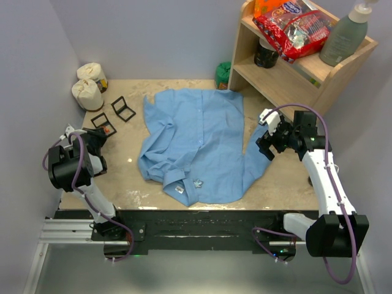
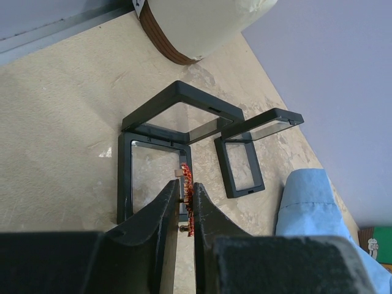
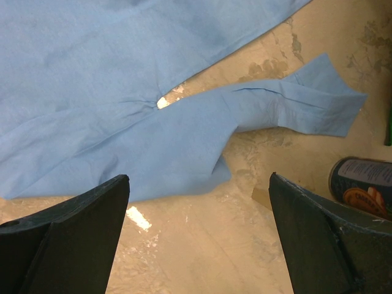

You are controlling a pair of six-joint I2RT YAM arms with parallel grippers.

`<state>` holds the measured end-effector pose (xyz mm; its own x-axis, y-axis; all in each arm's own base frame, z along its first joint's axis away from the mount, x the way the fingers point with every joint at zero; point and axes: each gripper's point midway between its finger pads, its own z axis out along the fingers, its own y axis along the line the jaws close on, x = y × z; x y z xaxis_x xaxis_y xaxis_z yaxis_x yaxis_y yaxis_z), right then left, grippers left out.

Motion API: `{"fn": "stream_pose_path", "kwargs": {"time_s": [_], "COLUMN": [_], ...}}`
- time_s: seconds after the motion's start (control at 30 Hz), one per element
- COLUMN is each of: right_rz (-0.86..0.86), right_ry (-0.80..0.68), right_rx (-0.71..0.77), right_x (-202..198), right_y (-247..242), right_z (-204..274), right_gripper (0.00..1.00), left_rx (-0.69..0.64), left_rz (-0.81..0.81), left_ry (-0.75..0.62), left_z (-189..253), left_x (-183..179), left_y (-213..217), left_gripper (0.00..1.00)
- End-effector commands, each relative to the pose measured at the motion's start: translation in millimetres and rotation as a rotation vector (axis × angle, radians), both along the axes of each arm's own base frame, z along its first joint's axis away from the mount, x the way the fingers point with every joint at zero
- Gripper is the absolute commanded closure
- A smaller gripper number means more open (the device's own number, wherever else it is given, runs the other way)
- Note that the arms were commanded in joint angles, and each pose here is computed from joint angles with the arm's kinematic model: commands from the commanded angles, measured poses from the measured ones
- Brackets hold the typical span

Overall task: Remove the brooch from the garment
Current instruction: Place the brooch in the brooch box.

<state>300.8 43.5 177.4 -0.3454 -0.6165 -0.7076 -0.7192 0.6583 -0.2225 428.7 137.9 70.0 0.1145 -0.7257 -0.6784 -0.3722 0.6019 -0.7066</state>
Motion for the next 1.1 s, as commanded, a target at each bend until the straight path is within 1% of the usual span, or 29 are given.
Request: {"fn": "stream_pose_path", "kwargs": {"time_s": [0.0,0.13,0.27,0.5,1.07], "right_rz": [0.03,0.03,0.03,0.033,0.035], "right_ry": [-0.018,-0.02,-0.022,-0.027,-0.025], "right_rx": [0.027,0.027,0.022,0.026,0.024], "right_x": [2,2,1,0,-3], "right_y": [6,6,6,6,6], "right_z": [10,9,9,9,6], "right_gripper": [0.01,0.01,0.01,0.01,0.01], "left_rx": [0.043,0.042,0.045,0.058,0.061], "left_rz": [0.015,0.012,0.014,0.002,-0.039], "left_ry": [0.003,0.009,0.013,0.016,-0.033], "left_z": [-1,-3,-4,-4,-1], "left_x": [1,1,2,6,16], "left_y": [5,4,5,3,-2], "left_gripper": [1.0,1.0,0.97,0.95,0.95]}}
